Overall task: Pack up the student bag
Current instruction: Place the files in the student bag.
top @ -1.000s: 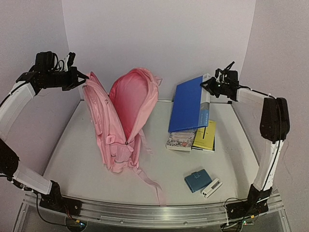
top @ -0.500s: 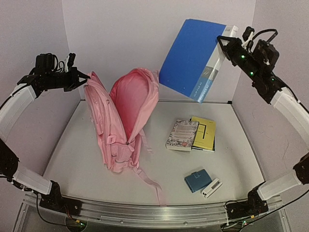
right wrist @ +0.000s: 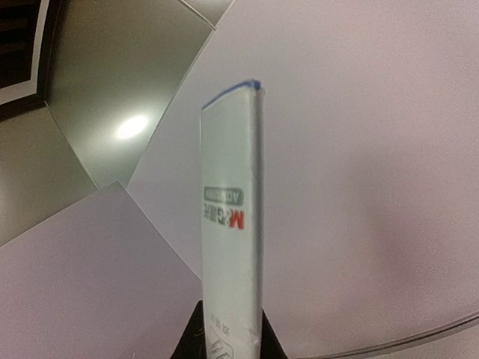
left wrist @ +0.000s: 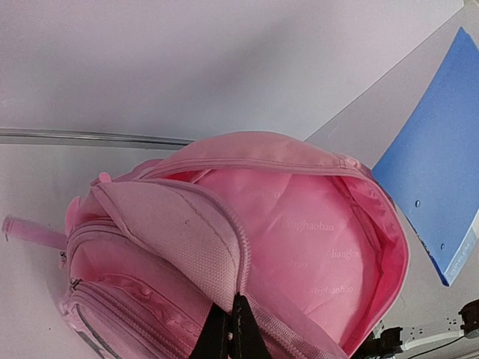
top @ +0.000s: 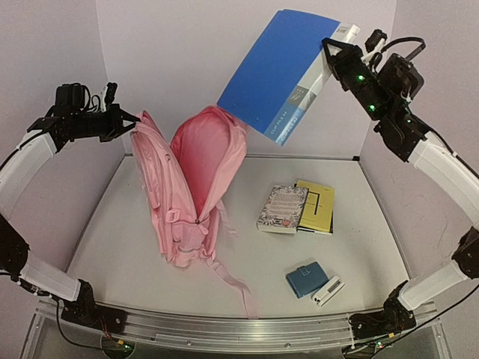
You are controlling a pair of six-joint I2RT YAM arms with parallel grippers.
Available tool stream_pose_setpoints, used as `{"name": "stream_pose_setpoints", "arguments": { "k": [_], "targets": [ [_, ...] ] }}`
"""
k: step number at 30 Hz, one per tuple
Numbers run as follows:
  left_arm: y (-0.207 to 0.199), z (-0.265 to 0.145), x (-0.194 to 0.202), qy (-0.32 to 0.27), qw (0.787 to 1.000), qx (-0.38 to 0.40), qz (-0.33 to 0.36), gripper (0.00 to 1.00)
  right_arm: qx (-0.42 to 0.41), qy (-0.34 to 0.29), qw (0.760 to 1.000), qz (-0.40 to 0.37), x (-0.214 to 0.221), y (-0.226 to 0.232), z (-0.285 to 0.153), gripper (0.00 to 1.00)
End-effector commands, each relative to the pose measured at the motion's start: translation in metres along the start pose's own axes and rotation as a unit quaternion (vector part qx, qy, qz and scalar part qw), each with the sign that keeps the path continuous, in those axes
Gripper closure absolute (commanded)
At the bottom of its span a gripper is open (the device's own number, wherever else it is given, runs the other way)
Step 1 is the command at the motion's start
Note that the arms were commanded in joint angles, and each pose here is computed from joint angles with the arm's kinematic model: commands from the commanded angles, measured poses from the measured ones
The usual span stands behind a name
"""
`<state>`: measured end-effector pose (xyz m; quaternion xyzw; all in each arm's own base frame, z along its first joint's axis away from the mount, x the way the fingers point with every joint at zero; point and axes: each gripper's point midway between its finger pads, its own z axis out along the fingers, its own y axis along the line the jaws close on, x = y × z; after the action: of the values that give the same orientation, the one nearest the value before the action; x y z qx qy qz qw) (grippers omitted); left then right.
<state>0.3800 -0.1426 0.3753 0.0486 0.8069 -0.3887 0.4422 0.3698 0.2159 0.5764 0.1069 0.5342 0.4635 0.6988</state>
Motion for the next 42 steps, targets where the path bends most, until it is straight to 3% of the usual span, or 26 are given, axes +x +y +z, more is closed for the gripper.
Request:
{"name": "stream_pose_setpoints", "arguments": {
  "k": [1, 10, 19, 30, 39, 40, 42],
  "targets": [
    [0.004, 0.000, 0.009, 0.011, 1.000, 0.000, -0.012, 1.00, -0.054, -0.066, 0.996, 0.025, -0.030, 0.048, 0.003, 1.00],
    [0.000, -0.003, 0.008, 0.005, 1.000, 0.006, -0.019, 1.00, 0.007, -0.043, 0.999, 0.003, 0.041, 0.065, 0.005, 1.00],
    [-0.008, -0.009, 0.007, -0.002, 1.000, 0.015, -0.020, 1.00, 0.113, -0.049, 0.988, -0.095, 0.116, 0.086, -0.011, 1.00],
    [-0.013, -0.014, 0.007, -0.004, 1.000, 0.018, -0.019, 1.00, 0.057, -0.026, 0.981, -0.185, 0.213, 0.091, 0.005, 1.00],
    [-0.014, -0.018, 0.007, -0.009, 1.000, 0.017, -0.019, 1.00, 0.041, -0.031, 0.983, -0.174, 0.263, 0.070, -0.002, 1.00],
    [-0.014, -0.018, 0.007, -0.008, 1.000, 0.016, -0.019, 1.00, 0.046, -0.025, 0.983, -0.173, 0.269, 0.066, -0.004, 0.92],
    [-0.015, -0.019, 0.007, -0.007, 1.000, 0.014, -0.016, 1.00, 0.045, -0.017, 0.984, -0.170, 0.271, 0.067, -0.011, 0.63]
  ]
}}
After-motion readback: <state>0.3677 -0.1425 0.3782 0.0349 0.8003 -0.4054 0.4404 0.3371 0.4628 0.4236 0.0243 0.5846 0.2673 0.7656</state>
